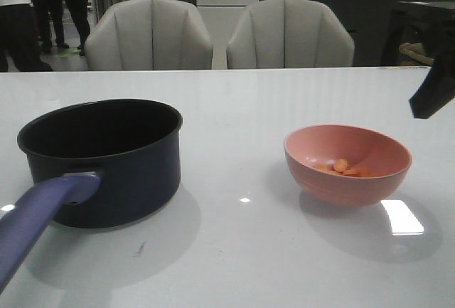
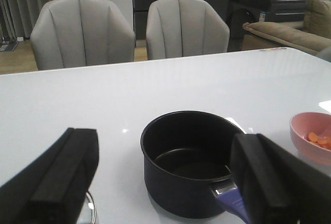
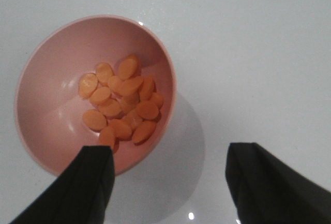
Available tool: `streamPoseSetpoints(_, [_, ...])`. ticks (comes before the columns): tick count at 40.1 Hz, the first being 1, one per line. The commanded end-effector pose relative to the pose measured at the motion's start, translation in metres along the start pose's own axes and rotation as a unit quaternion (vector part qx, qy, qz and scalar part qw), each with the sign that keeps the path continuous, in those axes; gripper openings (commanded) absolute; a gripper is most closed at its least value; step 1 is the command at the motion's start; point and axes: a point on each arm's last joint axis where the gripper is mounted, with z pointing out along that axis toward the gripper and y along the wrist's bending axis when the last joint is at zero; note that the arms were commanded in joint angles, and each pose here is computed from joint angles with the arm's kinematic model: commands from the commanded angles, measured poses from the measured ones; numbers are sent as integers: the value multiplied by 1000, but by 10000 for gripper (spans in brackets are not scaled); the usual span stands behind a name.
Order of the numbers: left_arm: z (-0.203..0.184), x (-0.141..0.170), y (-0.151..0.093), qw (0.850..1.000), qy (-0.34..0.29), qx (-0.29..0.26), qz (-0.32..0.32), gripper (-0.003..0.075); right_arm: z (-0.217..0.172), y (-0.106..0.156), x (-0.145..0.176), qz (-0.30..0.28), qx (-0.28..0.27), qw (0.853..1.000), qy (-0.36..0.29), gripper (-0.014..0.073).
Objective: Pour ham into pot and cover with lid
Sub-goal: 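Grasp the rim of the pink bowl with the right gripper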
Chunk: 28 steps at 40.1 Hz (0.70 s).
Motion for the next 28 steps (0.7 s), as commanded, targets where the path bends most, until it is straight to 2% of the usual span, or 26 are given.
streamPoseSetpoints(1, [-2,-15,-1,999,-47,4,-8,563,13,6,-26,-3,-5,1000,-25,559])
streamPoseSetpoints(10, [-2,-15,-1,999,-47,4,-8,563,61,6,-41,0,4,1000,26,556])
streamPoseSetpoints(13, [-2,-15,-1,999,-47,4,-8,563,75,6,-44,1,6,999,43,526])
streamPoseSetpoints(18, [-2,-15,-1,999,-47,4,-8,563,90,6,-47,9,5,998,62,370])
streamPoseSetpoints(23, [-2,-15,-1,999,-47,4,-8,563,93,9,-51,25,-3,997,73,125])
streamPoseSetpoints(28, [-2,-15,-1,999,-47,4,-8,563,92,10,-54,29,-6,997,68,147])
